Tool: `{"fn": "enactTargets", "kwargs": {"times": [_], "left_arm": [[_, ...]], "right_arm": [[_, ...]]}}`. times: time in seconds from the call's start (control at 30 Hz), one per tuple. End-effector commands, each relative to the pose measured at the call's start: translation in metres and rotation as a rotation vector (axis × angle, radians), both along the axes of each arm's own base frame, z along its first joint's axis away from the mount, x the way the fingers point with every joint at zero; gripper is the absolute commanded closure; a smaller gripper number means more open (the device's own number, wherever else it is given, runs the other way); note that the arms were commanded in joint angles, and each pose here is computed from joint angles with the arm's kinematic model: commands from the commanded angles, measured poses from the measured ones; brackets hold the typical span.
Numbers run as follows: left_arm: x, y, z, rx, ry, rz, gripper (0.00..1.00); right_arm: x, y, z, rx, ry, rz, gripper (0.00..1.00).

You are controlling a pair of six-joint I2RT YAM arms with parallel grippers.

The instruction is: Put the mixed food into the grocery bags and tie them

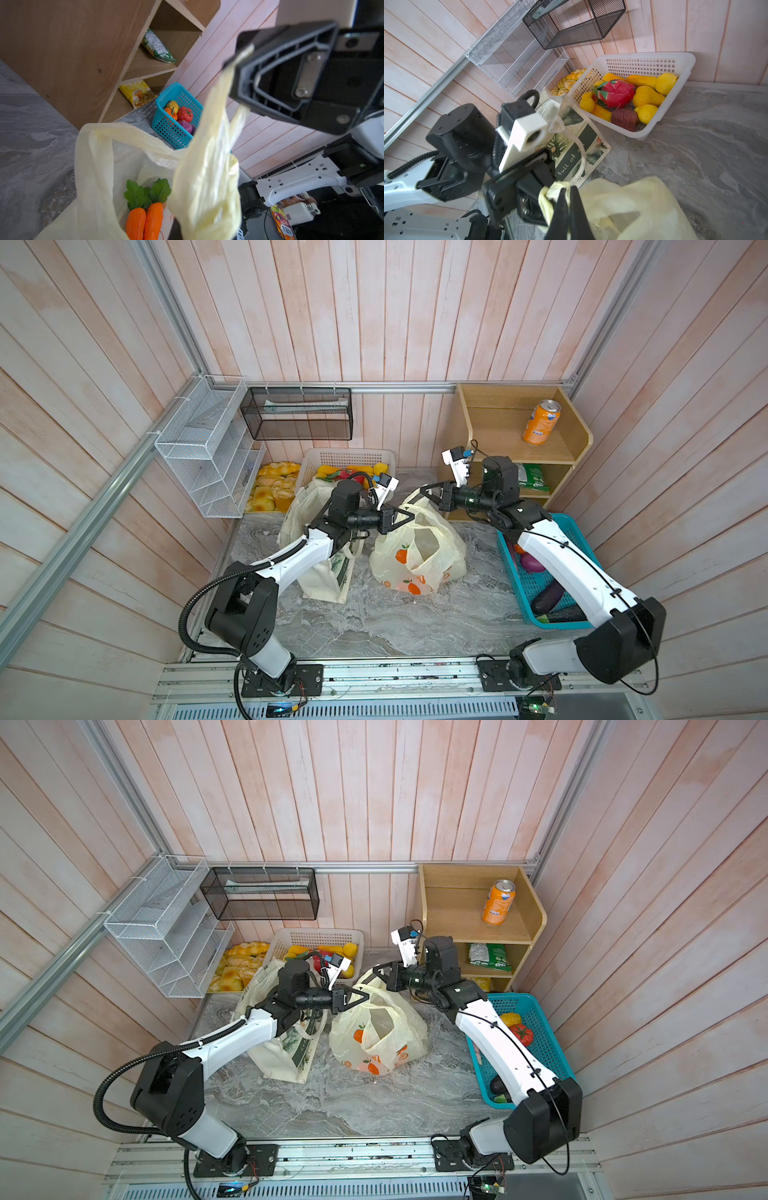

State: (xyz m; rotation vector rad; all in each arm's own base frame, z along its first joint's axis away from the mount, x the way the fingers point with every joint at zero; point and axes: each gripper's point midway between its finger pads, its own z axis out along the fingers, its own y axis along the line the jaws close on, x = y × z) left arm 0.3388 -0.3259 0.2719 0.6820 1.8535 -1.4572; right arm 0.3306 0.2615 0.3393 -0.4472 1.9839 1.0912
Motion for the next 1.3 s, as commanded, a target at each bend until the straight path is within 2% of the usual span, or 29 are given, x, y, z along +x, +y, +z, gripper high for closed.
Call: {"fn": "enactTargets", "kwargs": {"times": [0.0,0.27,0.37,0.47,0.63,0.83,1.0,1.13,1.27], "left_arm": [[0.013,0.016,0.003,-0.036,0.06,0.09,1.0],[0.015,0.015,0.004,-0.043,0.075,0.084,1.0],[0.014,0.013,0.006,-0.046,0.076,0.074,1.0],[0.012,0.013,0.007,-0.045,0.078,0.061,1.0],[0.007,0.015,0.003,-0.014,0.074,0.053,1.0],[0.001,0.013,-0.009,0.021,0.102,0.001,0.99],[-0.005,0.02,-0.024,0.091,0.115,0.023,0.7],[-0.01,0.027,-0.033,0.149,0.11,0.04,0.6],[-0.016,0.031,-0.037,0.188,0.102,0.032,0.56]], "right_arm": [[-0.02,-0.014,0.009,-0.02,-0.061,-0.111,1.0],[-0.08,0.001,-0.057,-0.073,0.015,-0.146,1.0],[-0.078,-0.001,-0.099,-0.064,0.075,-0.191,1.0],[-0.056,-0.001,-0.134,-0.105,0.117,-0.237,1.0],[-0.041,0.02,-0.119,-0.084,0.088,-0.183,1.0],[-0.04,0.029,-0.116,-0.044,0.091,-0.159,1.0],[-0.04,0.026,-0.117,-0.021,0.092,-0.178,1.0],[-0.039,0.026,-0.116,-0.016,0.089,-0.179,1.0],[-0.038,0.027,-0.115,-0.011,0.087,-0.179,1.0]]}}
